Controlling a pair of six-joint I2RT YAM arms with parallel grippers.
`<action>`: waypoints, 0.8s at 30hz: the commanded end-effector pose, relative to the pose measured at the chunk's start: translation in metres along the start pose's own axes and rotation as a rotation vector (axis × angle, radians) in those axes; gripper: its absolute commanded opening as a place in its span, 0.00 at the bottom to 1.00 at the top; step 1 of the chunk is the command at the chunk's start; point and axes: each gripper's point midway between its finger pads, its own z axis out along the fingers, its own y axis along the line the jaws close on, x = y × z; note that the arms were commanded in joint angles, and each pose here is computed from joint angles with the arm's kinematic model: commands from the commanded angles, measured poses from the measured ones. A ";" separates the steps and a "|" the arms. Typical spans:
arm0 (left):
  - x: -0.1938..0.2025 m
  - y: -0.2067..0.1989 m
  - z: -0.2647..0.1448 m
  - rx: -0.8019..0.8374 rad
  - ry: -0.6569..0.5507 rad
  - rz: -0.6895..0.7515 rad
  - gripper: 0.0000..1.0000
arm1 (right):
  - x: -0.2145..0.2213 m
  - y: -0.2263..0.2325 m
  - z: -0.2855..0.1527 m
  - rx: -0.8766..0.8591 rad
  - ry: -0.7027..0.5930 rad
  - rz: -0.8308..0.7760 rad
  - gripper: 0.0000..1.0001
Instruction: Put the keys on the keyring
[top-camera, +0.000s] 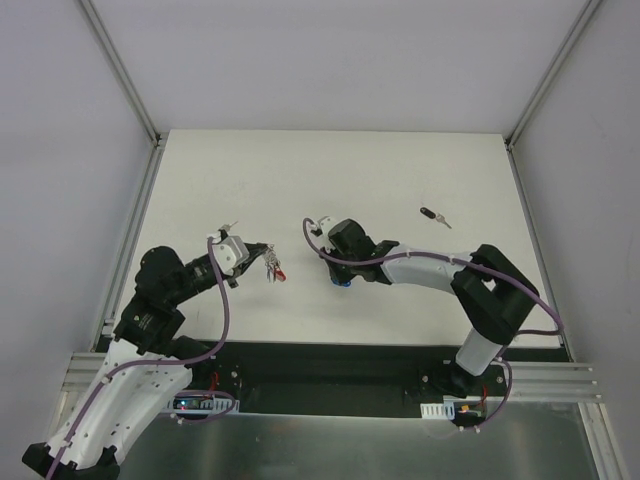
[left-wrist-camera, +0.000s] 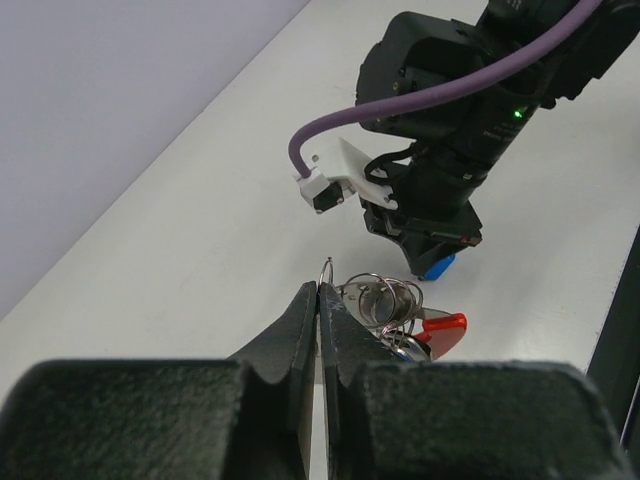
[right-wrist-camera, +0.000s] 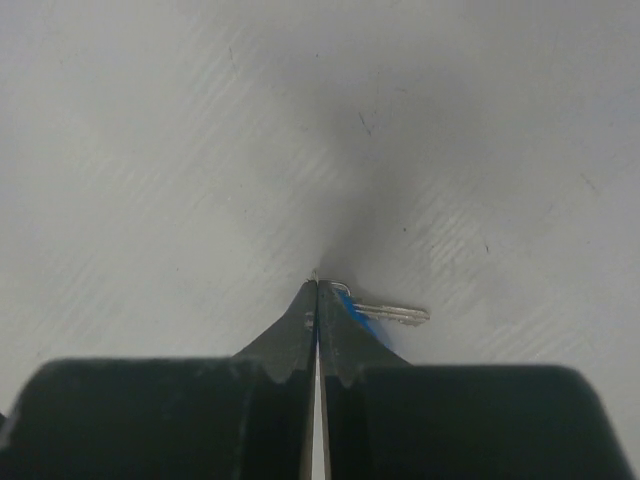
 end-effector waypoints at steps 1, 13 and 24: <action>-0.019 0.012 -0.003 -0.064 -0.068 0.065 0.00 | -0.035 0.004 0.010 0.023 -0.123 -0.011 0.01; -0.020 0.014 -0.006 -0.087 -0.073 0.070 0.00 | -0.033 0.016 0.018 0.013 -0.074 -0.036 0.17; -0.025 0.015 -0.012 -0.110 -0.091 0.081 0.00 | -0.038 0.016 -0.028 -0.037 0.214 -0.102 0.46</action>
